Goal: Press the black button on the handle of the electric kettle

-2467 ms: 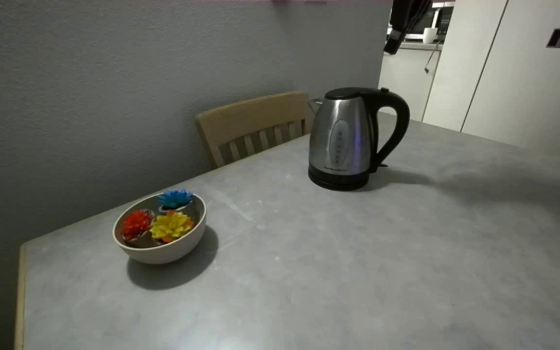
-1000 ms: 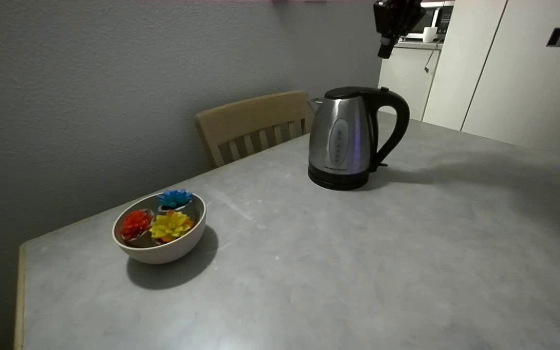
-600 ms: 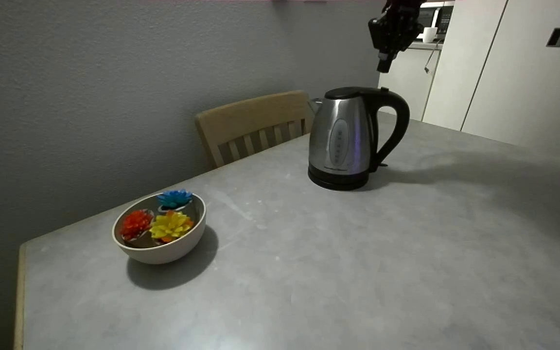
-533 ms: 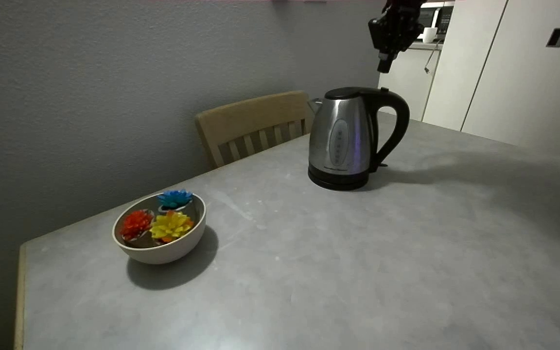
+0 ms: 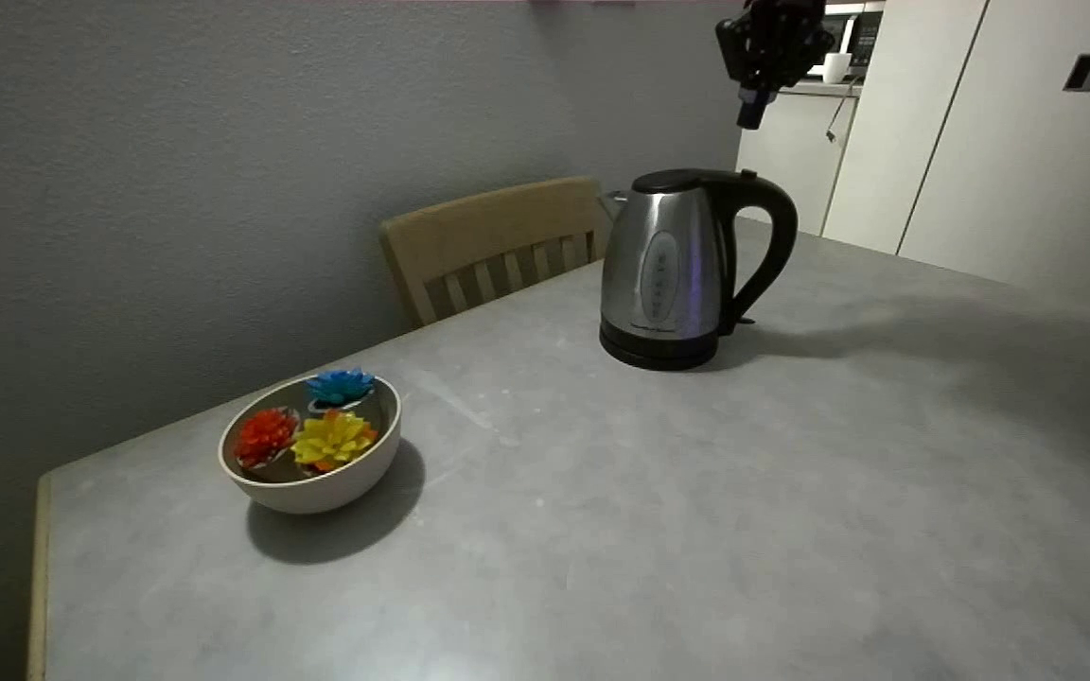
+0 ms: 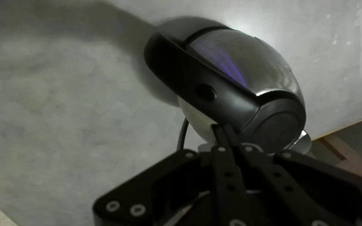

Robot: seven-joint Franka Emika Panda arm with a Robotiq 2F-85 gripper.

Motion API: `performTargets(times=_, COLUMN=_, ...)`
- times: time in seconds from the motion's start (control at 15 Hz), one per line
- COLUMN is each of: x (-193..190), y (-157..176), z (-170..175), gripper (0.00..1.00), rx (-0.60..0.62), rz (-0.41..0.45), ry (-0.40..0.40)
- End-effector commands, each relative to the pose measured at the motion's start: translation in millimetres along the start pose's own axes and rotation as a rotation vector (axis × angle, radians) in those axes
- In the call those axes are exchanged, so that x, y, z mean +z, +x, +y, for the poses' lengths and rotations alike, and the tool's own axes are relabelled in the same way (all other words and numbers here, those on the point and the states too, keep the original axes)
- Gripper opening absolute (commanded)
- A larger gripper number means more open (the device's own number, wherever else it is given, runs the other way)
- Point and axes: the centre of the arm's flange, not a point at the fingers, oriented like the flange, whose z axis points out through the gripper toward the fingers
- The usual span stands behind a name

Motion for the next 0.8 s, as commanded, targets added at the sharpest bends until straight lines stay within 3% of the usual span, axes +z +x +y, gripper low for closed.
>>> performTargets(times=0.0, x=13, y=4, z=3, gripper=0.00, rx=0.047, rz=-0.064, ry=-0.026)
performTargets(times=0.4, x=68, y=5, z=-1, gripper=0.00, rx=0.056, rz=-0.198, ry=-0.059)
performTargets(times=0.73, x=79, y=14, z=-7, gripper=0.00, rx=0.046, rz=-0.251, ry=-0.074)
